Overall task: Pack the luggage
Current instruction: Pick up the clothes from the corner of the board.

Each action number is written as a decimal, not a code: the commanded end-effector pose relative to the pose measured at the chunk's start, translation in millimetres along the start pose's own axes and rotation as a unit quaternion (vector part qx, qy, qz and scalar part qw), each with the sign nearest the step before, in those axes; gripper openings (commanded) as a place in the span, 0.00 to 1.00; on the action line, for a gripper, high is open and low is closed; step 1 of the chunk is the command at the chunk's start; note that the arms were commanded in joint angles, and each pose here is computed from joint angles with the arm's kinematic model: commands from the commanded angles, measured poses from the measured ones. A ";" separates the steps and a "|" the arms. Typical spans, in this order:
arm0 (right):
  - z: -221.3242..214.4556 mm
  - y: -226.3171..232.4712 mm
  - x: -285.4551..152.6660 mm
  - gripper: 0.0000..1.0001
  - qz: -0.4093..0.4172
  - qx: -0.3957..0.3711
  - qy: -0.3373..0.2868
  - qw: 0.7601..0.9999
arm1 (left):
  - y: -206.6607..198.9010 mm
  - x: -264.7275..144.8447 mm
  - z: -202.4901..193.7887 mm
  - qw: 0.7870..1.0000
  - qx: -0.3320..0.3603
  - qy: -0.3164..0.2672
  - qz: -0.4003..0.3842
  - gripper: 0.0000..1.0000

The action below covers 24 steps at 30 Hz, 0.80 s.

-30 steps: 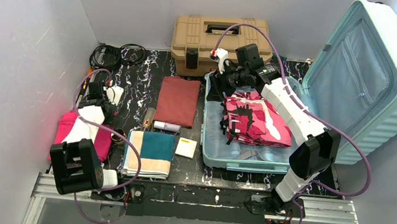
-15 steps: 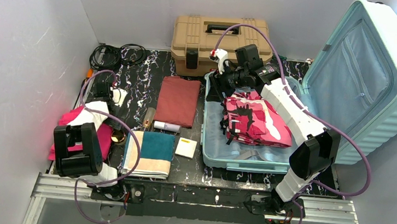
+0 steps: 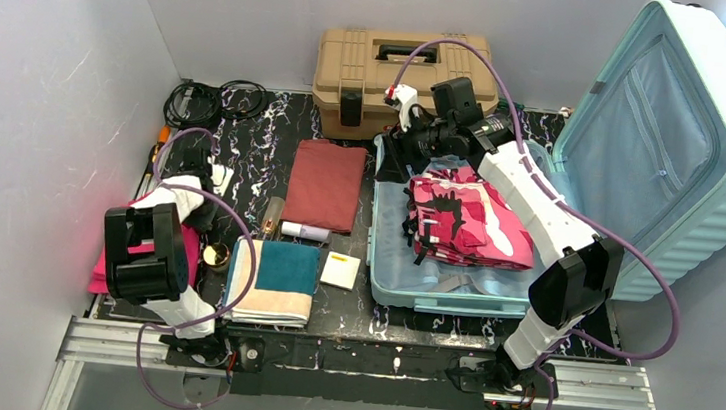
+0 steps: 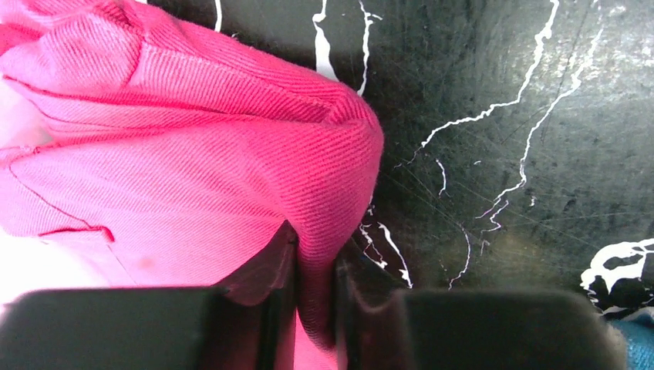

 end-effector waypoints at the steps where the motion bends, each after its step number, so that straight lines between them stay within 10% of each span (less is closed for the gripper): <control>1: 19.2 3.7 -3.3 0.63 0.004 -0.011 -0.023 1.000 | -5.5 1.3 -1.1 1.000 -0.013 0.013 -0.021 0.00; 24: 77.3 41.0 114.8 0.75 0.141 0.092 -0.099 0.981 | 14.0 -88.4 84.0 0.977 -0.140 -0.120 -0.108 0.00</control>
Point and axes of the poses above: each gripper's point midway between its finger pads, its own x axis out along the fingers, its own y axis along the line the jaws close on, z = x × y, the point moved 2 cm from there along -x, back along the fingers, and after that the axes turned 7 degrees about x, right-handed, at the moved point
